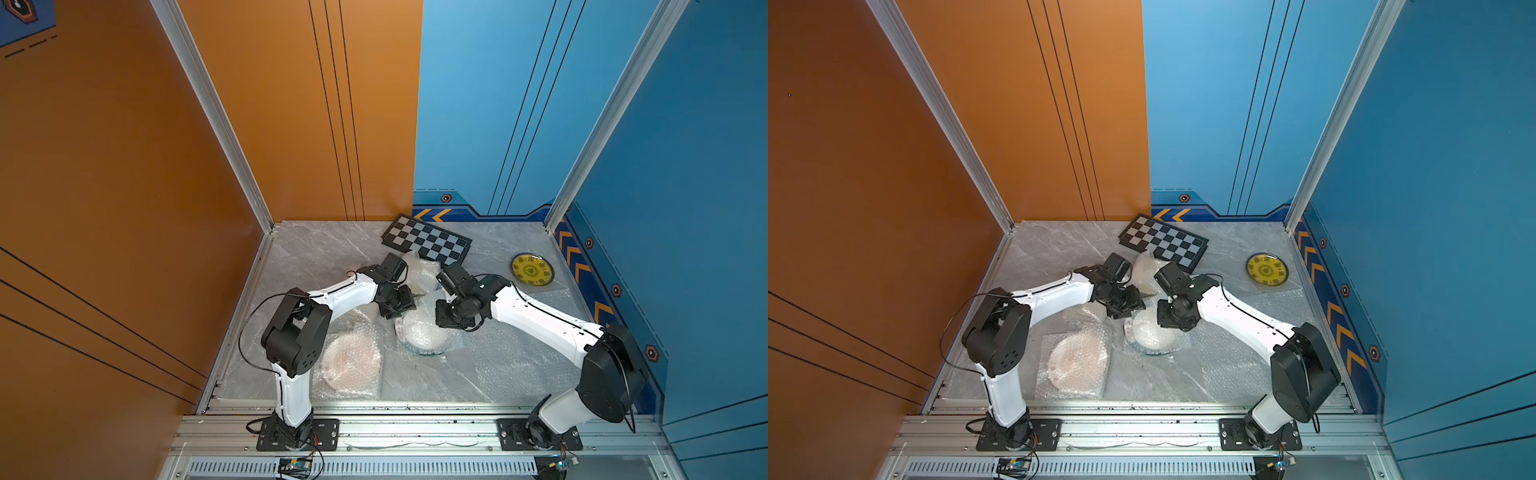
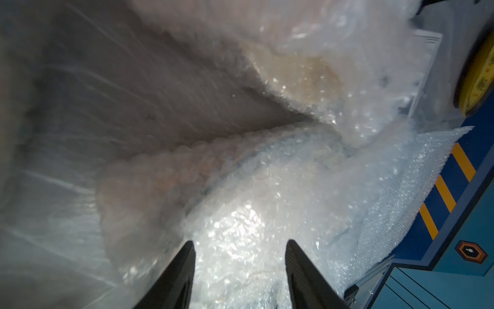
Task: Unpack dinner plates from bubble wrap
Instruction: Unwrap the bubble wrap at the center of the board.
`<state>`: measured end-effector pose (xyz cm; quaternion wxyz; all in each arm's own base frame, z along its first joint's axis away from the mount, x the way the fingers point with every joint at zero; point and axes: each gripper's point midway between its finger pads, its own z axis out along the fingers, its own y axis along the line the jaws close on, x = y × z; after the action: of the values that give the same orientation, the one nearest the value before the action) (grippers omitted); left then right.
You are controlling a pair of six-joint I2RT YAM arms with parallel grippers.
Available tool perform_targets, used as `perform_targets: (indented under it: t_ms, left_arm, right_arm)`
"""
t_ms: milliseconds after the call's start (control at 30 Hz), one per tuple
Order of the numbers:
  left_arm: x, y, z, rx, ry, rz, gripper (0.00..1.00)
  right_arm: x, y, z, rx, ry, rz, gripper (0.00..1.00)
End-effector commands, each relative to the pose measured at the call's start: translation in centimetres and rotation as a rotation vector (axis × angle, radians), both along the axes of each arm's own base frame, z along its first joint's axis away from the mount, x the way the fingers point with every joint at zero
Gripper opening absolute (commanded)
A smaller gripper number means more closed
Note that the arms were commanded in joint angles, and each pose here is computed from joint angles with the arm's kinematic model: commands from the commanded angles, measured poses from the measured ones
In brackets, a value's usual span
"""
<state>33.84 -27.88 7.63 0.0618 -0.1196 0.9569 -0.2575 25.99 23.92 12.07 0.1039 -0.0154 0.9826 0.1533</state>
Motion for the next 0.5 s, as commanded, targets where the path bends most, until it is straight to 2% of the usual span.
perform_targets:
  t_ms: [0,233,467]
  left_arm:
    - [-0.3,2.3,3.0,-0.025,-0.024,0.057,0.60]
    - [-2.7,5.1,2.4,-0.072,0.013,0.071,0.68]
    - [-3.0,4.8,0.7,-0.260,-0.008,0.018,0.67]
  right_arm:
    - [0.3,1.6,-0.5,0.048,0.026,0.023,0.34]
    - [0.7,4.2,-3.3,0.130,0.100,0.043,0.35]
    - [0.3,4.2,-4.7,0.162,0.137,0.015,0.35]
